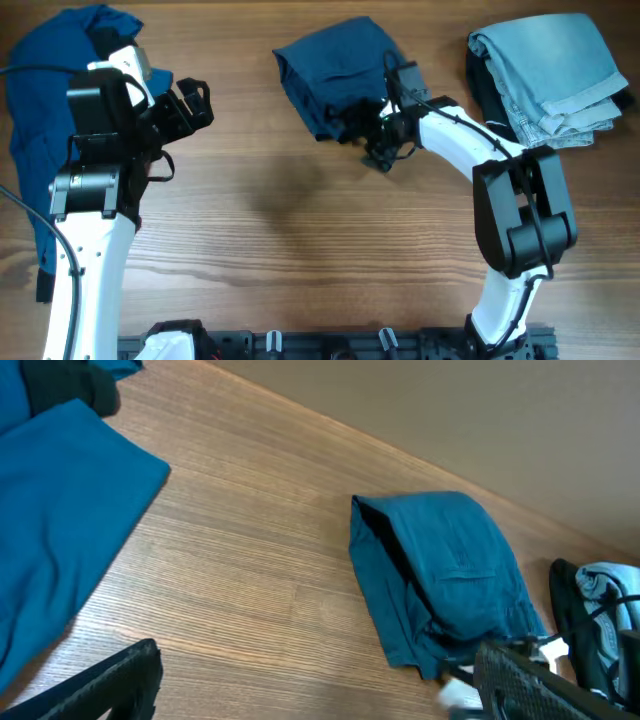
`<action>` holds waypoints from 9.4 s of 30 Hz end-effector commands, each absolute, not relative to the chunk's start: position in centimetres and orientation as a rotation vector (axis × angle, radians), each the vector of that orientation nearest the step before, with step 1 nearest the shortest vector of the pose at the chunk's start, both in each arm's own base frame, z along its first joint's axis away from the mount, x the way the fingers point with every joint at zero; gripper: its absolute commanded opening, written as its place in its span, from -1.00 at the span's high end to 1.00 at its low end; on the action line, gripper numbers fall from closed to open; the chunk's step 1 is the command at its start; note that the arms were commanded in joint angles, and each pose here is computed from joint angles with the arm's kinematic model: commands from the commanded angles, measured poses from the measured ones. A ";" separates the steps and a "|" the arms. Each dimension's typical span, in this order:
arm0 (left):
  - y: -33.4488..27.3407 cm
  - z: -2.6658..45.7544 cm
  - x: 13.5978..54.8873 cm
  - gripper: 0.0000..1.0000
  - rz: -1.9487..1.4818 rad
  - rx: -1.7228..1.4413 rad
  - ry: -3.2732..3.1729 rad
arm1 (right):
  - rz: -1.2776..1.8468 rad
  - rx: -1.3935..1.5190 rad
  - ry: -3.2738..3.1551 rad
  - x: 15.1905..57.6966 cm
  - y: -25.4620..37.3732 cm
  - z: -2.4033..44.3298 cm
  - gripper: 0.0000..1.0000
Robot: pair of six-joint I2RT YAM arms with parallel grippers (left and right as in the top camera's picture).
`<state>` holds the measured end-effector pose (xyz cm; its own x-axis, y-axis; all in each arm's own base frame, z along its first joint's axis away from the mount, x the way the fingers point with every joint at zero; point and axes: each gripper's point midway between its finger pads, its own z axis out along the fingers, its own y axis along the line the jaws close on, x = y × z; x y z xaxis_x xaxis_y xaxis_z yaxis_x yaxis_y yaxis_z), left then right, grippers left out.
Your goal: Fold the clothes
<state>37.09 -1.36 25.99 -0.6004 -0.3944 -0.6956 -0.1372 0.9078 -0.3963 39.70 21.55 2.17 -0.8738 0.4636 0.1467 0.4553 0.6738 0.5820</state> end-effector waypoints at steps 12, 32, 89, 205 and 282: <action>-1.1 26.1 37.3 -1.00 -0.379 -0.395 2.204 | 0.819 0.824 2.698 42.3 20.8 2.3 -0.99; -1.1 26.1 37.3 -0.99 -0.379 -0.394 2.203 | 0.837 0.811 2.444 44.9 17.7 11.6 -1.00; -1.1 25.9 37.2 -1.00 -0.377 -0.393 2.212 | 1.210 0.289 2.141 51.7 16.3 17.2 0.92; -1.7 21.6 40.1 -1.00 -0.411 -0.429 2.296 | 0.111 0.051 1.975 55.7 -14.0 13.2 0.92; -2.4 36.0 29.1 -0.99 -0.294 -0.069 1.936 | 0.150 -0.096 1.334 26.0 3.5 27.1 -1.00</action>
